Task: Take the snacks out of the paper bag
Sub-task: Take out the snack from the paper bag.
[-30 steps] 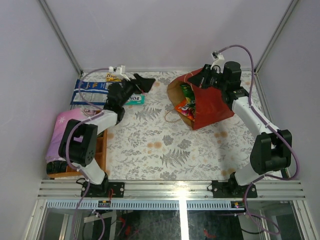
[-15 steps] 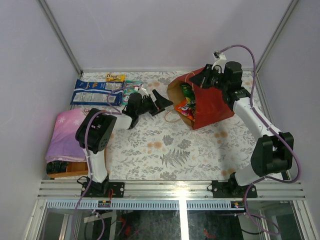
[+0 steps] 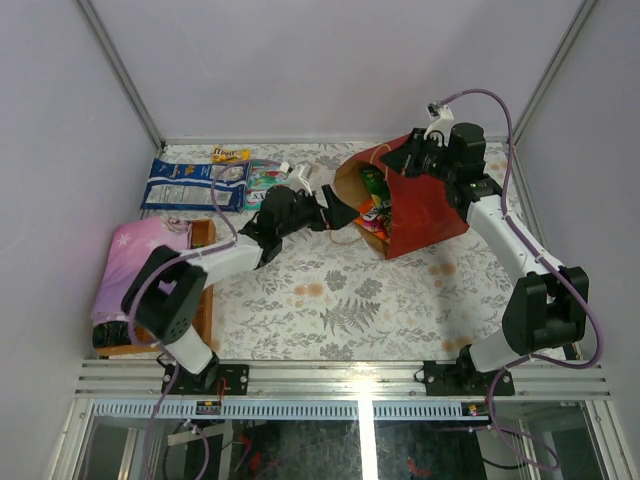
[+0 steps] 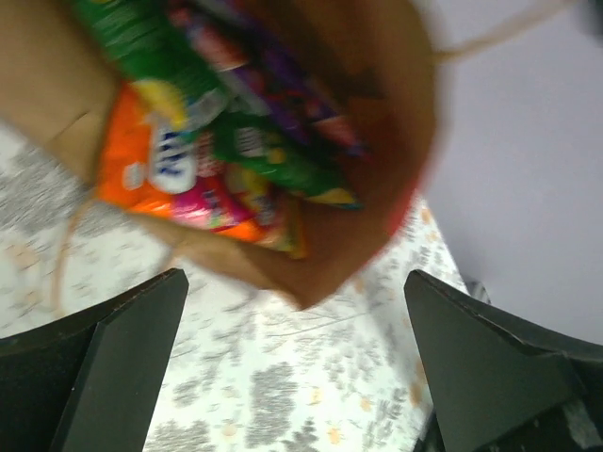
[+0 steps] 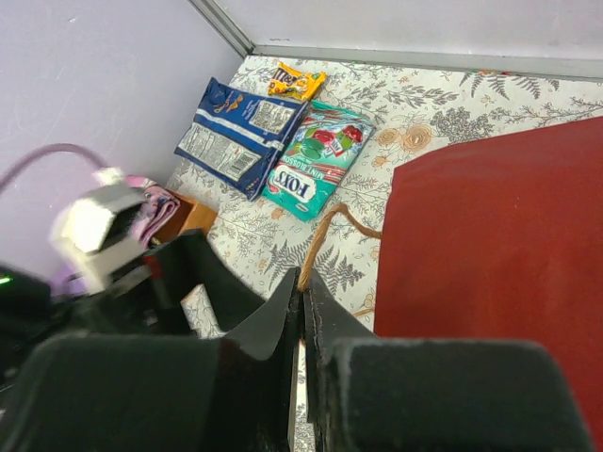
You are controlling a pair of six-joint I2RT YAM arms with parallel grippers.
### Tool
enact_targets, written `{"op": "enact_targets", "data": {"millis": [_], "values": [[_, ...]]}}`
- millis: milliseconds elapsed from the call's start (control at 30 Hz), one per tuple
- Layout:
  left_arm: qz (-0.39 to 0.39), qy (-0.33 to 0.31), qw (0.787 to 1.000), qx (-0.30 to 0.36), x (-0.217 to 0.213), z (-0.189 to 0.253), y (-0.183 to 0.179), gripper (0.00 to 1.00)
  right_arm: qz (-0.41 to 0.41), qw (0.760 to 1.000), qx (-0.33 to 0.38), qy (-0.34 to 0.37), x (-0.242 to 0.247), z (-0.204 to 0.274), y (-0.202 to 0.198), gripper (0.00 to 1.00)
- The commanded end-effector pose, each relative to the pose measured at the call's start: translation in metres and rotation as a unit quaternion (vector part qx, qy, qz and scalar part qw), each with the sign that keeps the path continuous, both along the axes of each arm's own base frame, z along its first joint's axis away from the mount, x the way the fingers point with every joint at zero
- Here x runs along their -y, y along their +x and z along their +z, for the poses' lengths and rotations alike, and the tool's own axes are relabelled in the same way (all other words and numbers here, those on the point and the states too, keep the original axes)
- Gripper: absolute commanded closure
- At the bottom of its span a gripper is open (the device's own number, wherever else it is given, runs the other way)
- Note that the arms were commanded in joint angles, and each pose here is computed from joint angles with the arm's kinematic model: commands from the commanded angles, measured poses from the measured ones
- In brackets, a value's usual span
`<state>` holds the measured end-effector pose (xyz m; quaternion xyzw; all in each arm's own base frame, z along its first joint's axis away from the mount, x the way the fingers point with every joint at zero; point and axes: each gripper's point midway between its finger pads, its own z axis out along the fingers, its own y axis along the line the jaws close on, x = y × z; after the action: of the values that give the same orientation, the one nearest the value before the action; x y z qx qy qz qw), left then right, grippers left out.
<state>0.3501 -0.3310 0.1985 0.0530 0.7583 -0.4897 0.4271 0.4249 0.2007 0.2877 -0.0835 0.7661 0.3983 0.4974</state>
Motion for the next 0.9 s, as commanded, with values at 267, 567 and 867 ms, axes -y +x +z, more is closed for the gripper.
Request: {"op": "enact_targets", "data": {"millis": [267,567,867], "values": [[-0.051,-0.052,0.978,-0.197,0.028,-0.088,-0.011,0.11,0.002,0.998,0.058,0.004,-0.001,0.039,-0.005,1.00],[-0.036,-0.094,0.958,-0.268,0.044,-0.105,0.010,0.15,0.004,0.998,0.061,0.003,0.000,0.041,-0.007,1.00],[-0.003,-0.073,0.960,-0.271,0.020,-0.105,0.041,0.20,0.003,0.998,0.066,-0.003,0.001,0.041,-0.009,1.00]]}}
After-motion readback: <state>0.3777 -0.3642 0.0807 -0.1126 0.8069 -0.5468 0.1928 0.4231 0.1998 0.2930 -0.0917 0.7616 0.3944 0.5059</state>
